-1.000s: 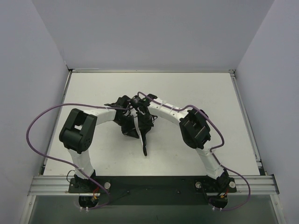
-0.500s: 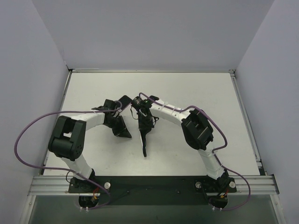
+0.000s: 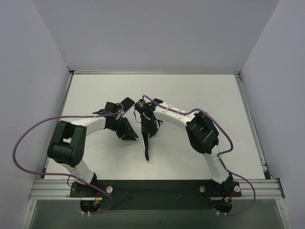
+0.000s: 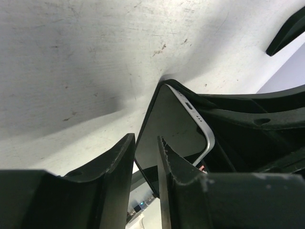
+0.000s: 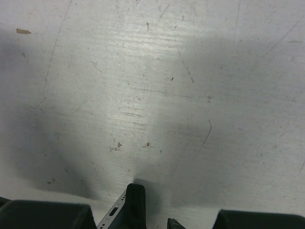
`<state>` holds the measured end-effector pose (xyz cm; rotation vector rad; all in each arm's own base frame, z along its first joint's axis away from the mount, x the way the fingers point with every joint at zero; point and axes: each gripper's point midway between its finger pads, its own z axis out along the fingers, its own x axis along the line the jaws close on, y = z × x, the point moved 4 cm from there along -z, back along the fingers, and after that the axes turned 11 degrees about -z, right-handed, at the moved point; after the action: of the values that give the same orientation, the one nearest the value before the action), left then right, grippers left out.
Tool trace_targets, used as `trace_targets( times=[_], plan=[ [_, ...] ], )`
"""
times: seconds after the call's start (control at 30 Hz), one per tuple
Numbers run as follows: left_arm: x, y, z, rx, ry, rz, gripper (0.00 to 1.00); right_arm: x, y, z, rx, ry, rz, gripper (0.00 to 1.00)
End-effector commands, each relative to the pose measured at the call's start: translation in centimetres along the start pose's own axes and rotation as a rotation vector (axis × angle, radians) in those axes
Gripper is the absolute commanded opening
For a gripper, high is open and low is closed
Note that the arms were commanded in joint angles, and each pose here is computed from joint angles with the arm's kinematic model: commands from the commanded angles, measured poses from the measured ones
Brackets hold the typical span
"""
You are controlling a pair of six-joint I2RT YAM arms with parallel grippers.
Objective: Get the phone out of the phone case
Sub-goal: Remove the phone case from the phone.
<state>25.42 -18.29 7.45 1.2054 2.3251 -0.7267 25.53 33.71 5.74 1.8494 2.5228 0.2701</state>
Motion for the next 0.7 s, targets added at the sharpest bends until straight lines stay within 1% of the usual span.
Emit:
trace_targets(
  times=[0.0, 0.03, 0.07, 0.1, 0.13, 0.33, 0.4, 0.47, 0.53, 0.63, 0.67],
  plan=[
    [-2.3, -0.1, -1.0, 0.005, -0.100, 0.023, 0.37, -1.6, -8.2, 6.3, 0.282, -0.195, -0.075, 0.26],
    [-2.4, -0.2, -1.1, 0.004, -0.104, 0.024, 0.37, -1.5, -8.3, 6.2, 0.279, -0.194, -0.080, 0.25],
    [-2.4, -0.2, -1.2, 0.004, -0.104, 0.020, 0.38, -1.5, -8.3, 6.3, 0.280, -0.195, -0.082, 0.20],
    [-2.4, -0.2, -1.2, 0.001, -0.105, 0.017, 0.38, -1.3, -8.2, 6.3, 0.278, -0.189, -0.089, 0.04],
    [-2.5, -0.2, -1.3, -0.005, -0.106, 0.016, 0.38, -1.2, -8.3, 6.3, 0.279, -0.185, -0.091, 0.00],
    [-2.4, -0.2, -1.6, -0.013, -0.108, 0.006, 0.37, -1.8, -9.0, 5.8, 0.272, -0.214, -0.108, 0.00],
    [-2.5, -0.2, -1.5, -0.005, -0.111, 0.002, 0.37, -1.9, -8.8, 5.1, 0.242, -0.211, -0.111, 0.00],
    [-2.8, -0.4, -1.7, 0.008, -0.124, -0.008, 0.37, -1.9, -7.9, 4.2, 0.168, -0.198, -0.121, 0.00],
    [-3.3, -0.5, -1.9, 0.009, -0.149, -0.008, 0.38, -1.8, -7.2, 3.6, 0.127, -0.199, -0.131, 0.00],
    [-4.1, -0.6, -2.4, 0.012, -0.179, -0.023, 0.42, -1.7, -6.1, 3.4, 0.078, -0.214, -0.163, 0.00],
    [-4.3, -0.6, -2.5, 0.016, -0.186, -0.031, 0.47, -1.9, -6.1, 3.7, 0.071, -0.223, -0.173, 0.00]
  ],
)
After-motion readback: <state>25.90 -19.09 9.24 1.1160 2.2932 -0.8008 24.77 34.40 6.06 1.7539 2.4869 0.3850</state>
